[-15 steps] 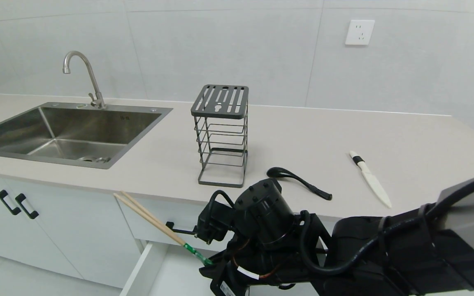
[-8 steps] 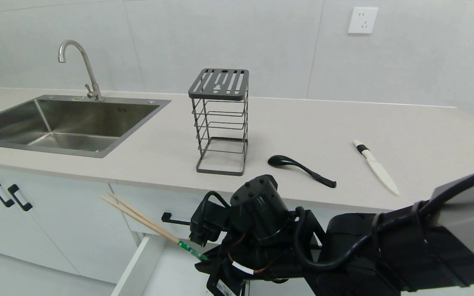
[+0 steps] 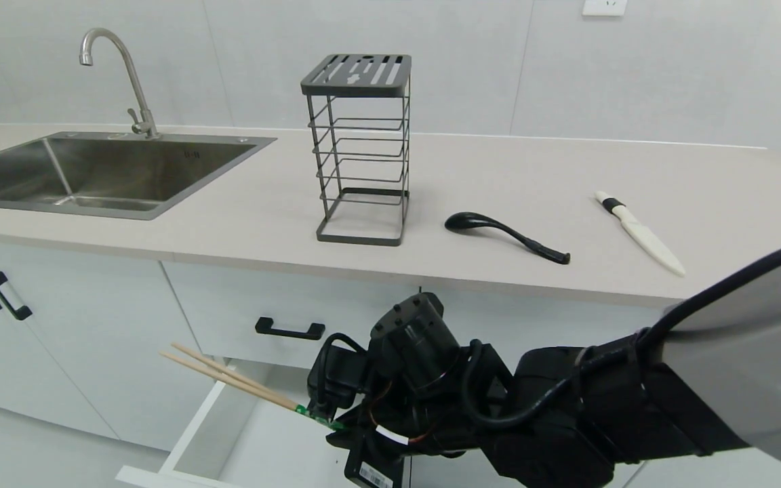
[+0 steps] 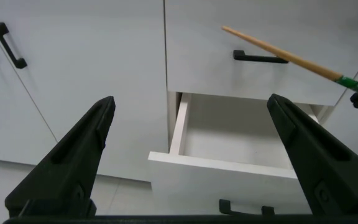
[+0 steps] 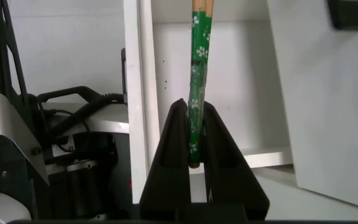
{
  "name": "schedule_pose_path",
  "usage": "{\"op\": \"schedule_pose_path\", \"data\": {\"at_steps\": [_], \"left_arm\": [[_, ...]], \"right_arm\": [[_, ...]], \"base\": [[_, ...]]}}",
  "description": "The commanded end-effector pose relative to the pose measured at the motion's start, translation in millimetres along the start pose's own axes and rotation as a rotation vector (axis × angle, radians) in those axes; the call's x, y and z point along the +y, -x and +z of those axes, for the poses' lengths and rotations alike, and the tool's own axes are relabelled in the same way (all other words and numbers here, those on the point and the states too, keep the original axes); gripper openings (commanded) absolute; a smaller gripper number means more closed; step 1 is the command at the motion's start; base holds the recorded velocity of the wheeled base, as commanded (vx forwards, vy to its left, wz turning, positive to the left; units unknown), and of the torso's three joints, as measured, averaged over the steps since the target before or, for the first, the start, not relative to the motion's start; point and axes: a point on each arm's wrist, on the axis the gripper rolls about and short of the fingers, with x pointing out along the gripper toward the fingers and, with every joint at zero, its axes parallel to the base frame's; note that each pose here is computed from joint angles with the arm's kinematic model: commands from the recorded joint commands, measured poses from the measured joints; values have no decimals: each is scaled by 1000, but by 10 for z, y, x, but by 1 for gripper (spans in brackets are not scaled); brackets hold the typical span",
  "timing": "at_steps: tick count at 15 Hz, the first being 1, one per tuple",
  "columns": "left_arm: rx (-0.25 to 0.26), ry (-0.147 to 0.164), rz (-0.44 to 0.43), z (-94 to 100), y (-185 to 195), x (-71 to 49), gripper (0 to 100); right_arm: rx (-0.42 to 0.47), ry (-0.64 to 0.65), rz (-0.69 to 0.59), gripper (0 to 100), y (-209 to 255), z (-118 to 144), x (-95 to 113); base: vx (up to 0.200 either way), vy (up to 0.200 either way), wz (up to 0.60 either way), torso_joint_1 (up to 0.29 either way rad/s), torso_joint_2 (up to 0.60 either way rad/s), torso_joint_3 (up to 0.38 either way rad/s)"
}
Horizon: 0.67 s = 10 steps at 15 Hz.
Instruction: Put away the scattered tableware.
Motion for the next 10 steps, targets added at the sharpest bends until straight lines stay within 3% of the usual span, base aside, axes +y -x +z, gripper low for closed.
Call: {"op": "schedule_pose_path", "data": {"at_steps": [1,10], "left_arm": [[1,1,1,0,-1,0,100],[1,1,1,0,-1,0,100]], "right_arm": [[11,-6,-3,0,-69,-17,-46],[54,11,-5,0,-282,-107,-172]], "base": [[0,0,0,-217,461,237],[0,0,0,-90,187,96]]}}
